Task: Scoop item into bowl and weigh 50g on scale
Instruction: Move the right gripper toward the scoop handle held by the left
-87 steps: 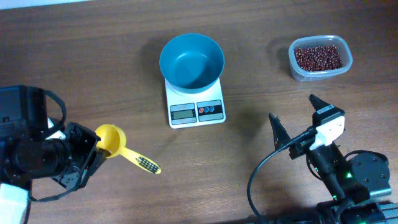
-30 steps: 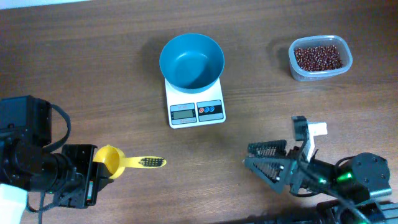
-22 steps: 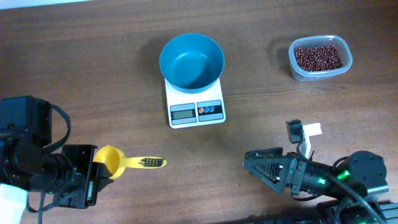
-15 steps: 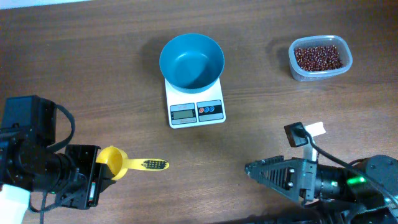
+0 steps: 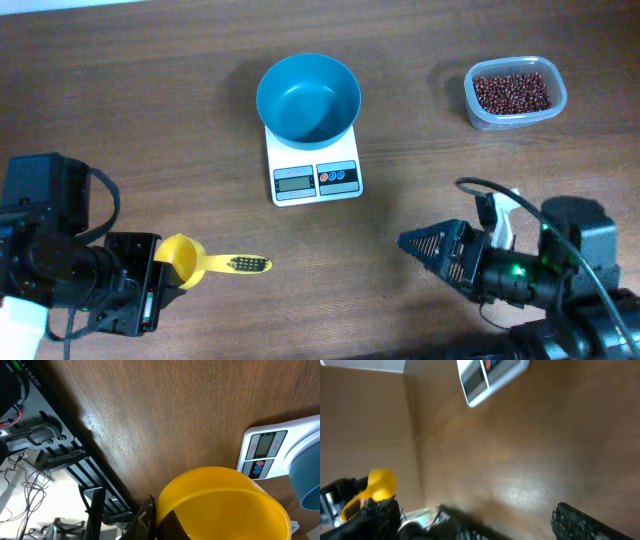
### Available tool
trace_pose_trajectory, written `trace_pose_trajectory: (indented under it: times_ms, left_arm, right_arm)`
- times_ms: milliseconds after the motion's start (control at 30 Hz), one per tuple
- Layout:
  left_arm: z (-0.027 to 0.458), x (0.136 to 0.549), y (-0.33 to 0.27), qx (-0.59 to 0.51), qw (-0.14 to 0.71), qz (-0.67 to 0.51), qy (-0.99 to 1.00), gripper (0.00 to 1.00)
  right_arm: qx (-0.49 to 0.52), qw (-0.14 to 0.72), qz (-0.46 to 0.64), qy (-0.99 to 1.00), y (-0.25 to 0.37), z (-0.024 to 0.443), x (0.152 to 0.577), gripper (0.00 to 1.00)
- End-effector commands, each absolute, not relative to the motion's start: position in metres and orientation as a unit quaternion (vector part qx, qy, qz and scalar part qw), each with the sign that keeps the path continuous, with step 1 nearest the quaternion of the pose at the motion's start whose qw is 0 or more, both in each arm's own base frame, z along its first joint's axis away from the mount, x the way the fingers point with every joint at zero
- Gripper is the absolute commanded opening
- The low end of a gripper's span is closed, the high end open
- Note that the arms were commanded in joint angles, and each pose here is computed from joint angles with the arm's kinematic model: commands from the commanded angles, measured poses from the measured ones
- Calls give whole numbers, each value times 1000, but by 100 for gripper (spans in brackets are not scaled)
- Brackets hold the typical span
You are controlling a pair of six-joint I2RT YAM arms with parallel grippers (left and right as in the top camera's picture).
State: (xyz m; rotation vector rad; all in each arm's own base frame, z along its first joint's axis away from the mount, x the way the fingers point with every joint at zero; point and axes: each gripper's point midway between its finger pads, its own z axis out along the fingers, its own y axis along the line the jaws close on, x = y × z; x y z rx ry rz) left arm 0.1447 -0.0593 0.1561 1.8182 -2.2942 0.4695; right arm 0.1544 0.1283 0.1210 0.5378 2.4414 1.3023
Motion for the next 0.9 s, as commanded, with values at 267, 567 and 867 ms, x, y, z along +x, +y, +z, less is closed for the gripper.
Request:
trace_pose_trajectory:
  times_ms: [267, 567, 867]
  left_arm:
    - [161, 152, -58, 631, 73, 162, -755, 0]
    - [170, 191, -81, 608, 35, 232, -758, 0]
    - [148, 215, -170, 584, 129, 249, -762, 0]
  right_arm:
    - [52, 215, 435, 873, 131, 224, 136, 99]
    - [16, 267, 519, 812, 149, 273, 164, 99]
    - [-53, 191, 538, 819, 193, 257, 181, 85]
